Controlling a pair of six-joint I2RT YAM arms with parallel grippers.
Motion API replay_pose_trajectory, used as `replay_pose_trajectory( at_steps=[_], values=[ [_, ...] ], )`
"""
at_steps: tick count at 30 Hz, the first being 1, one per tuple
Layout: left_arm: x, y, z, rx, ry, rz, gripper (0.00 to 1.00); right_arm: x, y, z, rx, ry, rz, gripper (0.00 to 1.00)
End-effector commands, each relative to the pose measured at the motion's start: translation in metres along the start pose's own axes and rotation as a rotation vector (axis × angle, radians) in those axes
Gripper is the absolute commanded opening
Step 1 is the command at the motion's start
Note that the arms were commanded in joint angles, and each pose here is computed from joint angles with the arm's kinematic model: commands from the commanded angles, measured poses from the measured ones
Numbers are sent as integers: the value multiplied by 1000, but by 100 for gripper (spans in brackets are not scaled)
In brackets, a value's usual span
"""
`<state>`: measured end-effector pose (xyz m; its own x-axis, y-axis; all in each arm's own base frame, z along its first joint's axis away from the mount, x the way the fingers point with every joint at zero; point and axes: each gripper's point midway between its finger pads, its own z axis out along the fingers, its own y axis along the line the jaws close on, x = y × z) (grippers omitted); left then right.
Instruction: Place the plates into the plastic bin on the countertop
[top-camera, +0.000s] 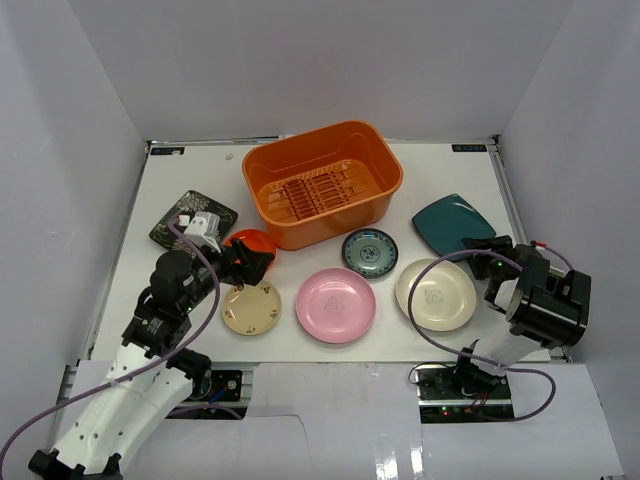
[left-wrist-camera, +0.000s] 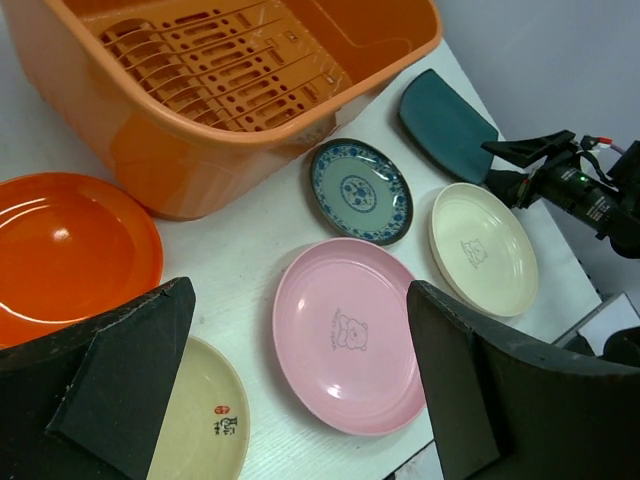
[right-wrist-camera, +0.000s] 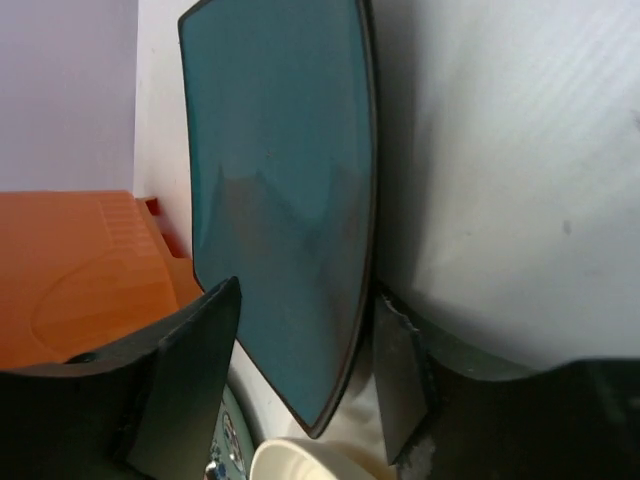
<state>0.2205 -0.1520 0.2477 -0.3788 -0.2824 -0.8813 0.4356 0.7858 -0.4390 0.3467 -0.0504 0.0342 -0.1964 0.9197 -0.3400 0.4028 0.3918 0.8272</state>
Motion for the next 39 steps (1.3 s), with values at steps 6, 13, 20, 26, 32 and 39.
replay_pose_trajectory(
  at_steps=[6,13,20,26,32,39],
  values=[
    [-1,46,15,-261,20,-83,97,8,13,30,-87,12,113,23],
    [-5,70,25,-405,-3,-183,95,-35,73,13,-226,-131,69,8],
    [-33,91,49,-501,-88,-266,89,-80,201,-34,-504,-259,-71,8],
    [-56,148,46,-534,-130,-451,87,-81,303,-69,-708,-244,-236,8],
    [-45,223,7,-708,-185,-594,87,4,386,-56,-847,78,-492,8],
    [16,283,-20,-817,-163,-793,89,105,403,-18,-830,359,-651,8]
  ],
)
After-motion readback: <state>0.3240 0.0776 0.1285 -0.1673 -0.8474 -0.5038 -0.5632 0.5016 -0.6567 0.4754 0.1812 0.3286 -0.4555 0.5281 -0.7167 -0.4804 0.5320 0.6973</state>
